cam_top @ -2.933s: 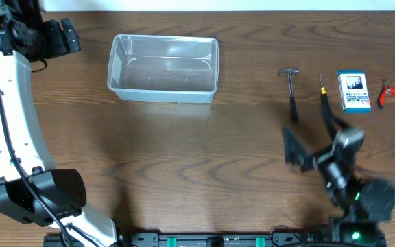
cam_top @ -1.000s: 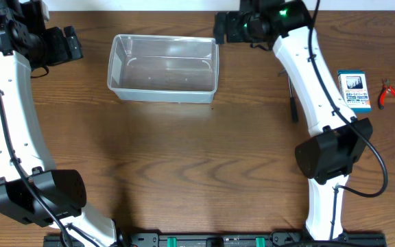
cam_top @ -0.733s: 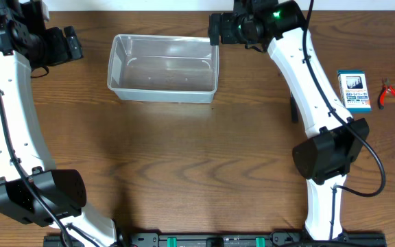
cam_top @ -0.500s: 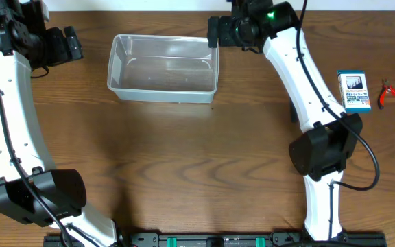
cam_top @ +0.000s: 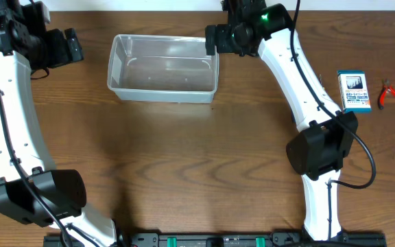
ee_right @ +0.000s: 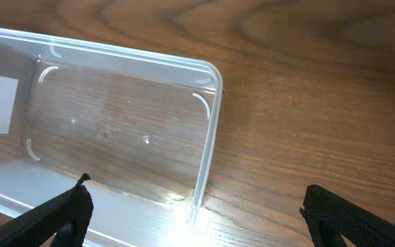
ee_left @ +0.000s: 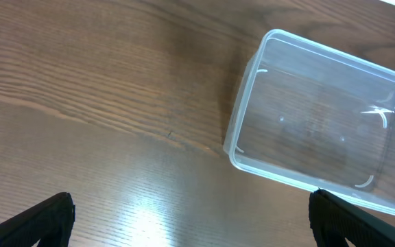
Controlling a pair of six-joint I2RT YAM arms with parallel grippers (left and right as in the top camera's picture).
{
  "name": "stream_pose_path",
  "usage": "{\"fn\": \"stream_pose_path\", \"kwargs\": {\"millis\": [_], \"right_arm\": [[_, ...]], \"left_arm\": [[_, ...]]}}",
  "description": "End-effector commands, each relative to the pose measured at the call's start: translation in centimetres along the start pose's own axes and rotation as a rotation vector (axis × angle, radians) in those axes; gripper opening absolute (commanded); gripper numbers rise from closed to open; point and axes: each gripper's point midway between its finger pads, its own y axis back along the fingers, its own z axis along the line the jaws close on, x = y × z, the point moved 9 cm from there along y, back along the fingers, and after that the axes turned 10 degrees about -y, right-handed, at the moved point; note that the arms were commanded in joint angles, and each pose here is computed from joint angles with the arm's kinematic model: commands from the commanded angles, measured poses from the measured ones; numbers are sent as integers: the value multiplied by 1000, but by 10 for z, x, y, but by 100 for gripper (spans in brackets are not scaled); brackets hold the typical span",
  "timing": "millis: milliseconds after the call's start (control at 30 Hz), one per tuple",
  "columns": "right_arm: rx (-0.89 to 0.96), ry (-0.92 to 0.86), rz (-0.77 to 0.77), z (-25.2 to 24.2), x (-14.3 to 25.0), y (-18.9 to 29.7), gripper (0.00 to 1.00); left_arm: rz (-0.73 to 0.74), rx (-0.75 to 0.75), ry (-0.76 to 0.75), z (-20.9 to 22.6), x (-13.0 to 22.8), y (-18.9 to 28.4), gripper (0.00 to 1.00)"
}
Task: Pack container
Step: 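Lower the right gripper onto the container's right wall and close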
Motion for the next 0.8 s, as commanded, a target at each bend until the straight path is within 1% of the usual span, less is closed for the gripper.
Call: {"fn": "stream_pose_path", "kwargs": {"millis": [0, 100, 267, 467, 767], "right_arm": [[10, 10, -17, 4, -2, -3, 99], [67, -89, -11, -2, 1, -9, 99], [99, -126, 48, -6, 10, -32, 99], [89, -131, 124, -8, 20, -53, 99], [106, -107, 186, -7, 33, -73, 99]], "left_arm": [[-7, -8, 12, 2, -1, 4, 98], [-8, -8, 12, 2, -1, 4, 98], [-7, -8, 12, 2, -1, 4, 98], [-8, -8, 12, 2, -1, 4, 98], [-7, -8, 12, 2, -1, 4, 98]]}}
